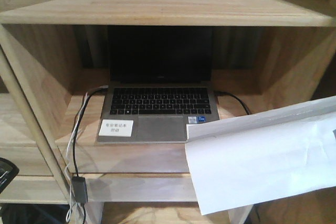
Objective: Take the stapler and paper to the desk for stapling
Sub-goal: 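Drive the base from the shelf to the wooden desk holding both items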
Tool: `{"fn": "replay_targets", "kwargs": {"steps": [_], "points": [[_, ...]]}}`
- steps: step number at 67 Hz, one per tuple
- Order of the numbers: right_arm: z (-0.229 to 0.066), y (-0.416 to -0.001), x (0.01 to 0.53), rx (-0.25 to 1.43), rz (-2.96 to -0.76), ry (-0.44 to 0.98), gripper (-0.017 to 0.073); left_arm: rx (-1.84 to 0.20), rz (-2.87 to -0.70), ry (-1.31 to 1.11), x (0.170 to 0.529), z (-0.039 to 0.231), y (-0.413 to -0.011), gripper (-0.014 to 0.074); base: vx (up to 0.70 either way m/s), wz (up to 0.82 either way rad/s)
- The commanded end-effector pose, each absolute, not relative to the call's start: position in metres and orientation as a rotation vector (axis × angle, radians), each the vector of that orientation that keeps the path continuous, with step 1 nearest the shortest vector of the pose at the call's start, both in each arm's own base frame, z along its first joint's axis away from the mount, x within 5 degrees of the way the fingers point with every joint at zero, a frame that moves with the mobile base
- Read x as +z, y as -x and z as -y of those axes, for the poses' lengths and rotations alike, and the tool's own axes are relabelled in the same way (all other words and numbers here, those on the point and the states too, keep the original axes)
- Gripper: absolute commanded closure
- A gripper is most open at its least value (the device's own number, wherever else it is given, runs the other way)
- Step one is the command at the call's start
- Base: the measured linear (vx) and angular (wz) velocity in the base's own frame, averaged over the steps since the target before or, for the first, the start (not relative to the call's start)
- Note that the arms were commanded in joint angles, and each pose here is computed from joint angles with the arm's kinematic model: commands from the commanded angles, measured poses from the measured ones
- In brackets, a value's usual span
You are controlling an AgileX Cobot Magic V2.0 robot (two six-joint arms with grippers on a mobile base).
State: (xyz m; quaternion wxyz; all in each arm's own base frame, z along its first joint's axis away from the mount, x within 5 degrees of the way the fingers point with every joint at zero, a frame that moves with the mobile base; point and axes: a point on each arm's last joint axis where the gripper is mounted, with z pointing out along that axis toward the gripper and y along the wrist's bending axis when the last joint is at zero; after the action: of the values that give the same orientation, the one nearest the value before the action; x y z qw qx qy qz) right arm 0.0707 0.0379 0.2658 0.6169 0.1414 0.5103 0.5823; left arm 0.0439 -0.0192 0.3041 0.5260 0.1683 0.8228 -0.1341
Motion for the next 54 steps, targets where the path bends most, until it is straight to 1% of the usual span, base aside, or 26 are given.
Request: {"fn": "replay_targets", "kwargs": {"steps": [1,54], "points": [[-0.0388,-0.0683,0.279,1.373,-1.106,-0.277,0.0566,-0.352,-1.843,-0.387,0.3215,0.021,-0.046,0.0601,-0.16,-0.04],[-0.0388,-0.0683,0.279,1.372,-1.107,-0.277,0.0566,-0.352,-1.843,-0.387,0.3215,0.021,-0.046,0.0601,-0.16,-0.01]]}}
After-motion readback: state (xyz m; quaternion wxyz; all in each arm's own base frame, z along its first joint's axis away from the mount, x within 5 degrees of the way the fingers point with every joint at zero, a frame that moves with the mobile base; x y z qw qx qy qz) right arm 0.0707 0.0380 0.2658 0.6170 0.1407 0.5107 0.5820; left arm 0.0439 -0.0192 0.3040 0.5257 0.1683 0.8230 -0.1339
